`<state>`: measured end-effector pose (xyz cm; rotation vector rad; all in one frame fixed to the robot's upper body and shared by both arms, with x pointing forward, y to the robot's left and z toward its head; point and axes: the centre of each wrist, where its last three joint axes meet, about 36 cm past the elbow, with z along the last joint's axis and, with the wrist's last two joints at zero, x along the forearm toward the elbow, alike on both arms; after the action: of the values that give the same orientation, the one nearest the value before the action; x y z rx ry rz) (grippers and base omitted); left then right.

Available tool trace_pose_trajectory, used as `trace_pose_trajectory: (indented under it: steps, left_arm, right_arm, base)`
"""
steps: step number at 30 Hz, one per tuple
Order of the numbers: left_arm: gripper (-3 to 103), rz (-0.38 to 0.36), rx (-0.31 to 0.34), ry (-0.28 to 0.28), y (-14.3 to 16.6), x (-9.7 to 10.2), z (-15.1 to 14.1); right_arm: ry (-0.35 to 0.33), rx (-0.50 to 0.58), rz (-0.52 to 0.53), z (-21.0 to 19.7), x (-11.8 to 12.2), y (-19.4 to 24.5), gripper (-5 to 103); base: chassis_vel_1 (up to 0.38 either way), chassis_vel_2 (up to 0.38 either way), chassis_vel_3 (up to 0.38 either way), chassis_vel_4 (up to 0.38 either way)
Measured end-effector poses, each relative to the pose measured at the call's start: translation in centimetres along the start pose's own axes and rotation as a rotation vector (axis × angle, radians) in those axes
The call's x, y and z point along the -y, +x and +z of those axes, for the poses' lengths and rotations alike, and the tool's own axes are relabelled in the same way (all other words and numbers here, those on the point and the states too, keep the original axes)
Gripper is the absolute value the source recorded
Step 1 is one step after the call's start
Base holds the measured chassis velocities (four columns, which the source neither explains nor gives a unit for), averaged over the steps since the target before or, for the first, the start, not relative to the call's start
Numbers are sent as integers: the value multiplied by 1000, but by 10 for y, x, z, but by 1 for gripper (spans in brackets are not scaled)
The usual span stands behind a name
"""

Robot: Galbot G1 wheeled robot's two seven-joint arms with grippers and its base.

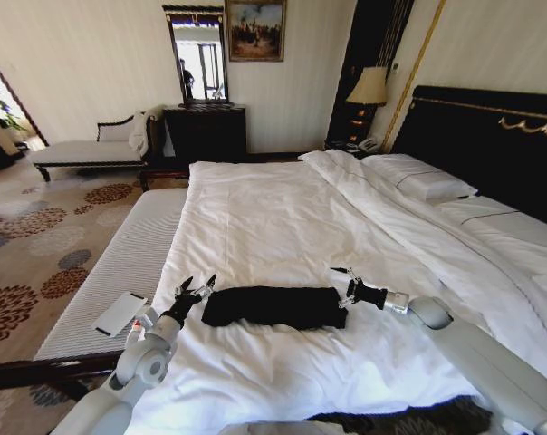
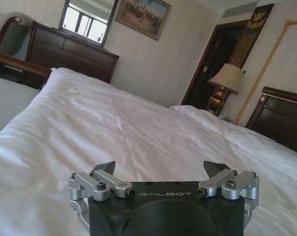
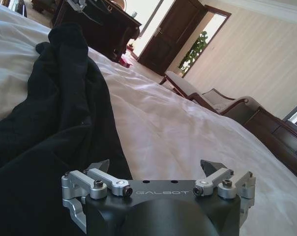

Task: Fold the clothes on the bed.

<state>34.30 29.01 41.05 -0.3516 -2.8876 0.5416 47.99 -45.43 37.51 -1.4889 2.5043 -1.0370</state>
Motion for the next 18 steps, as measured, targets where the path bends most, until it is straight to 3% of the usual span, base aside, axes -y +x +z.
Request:
trace_pose_trajectory:
  steps: [7,18]
  left_arm:
    - [100,-3,1,1,0,-2,-3]
    - [100,-1,-1,7,0,0,-1]
  right_arm:
    - [59,-17,-37,5,15,-23,100]
    - [101,21,-142,-6,-16,-26,100]
  base:
    - [0,0,0,0]
    - [0,0,0,0]
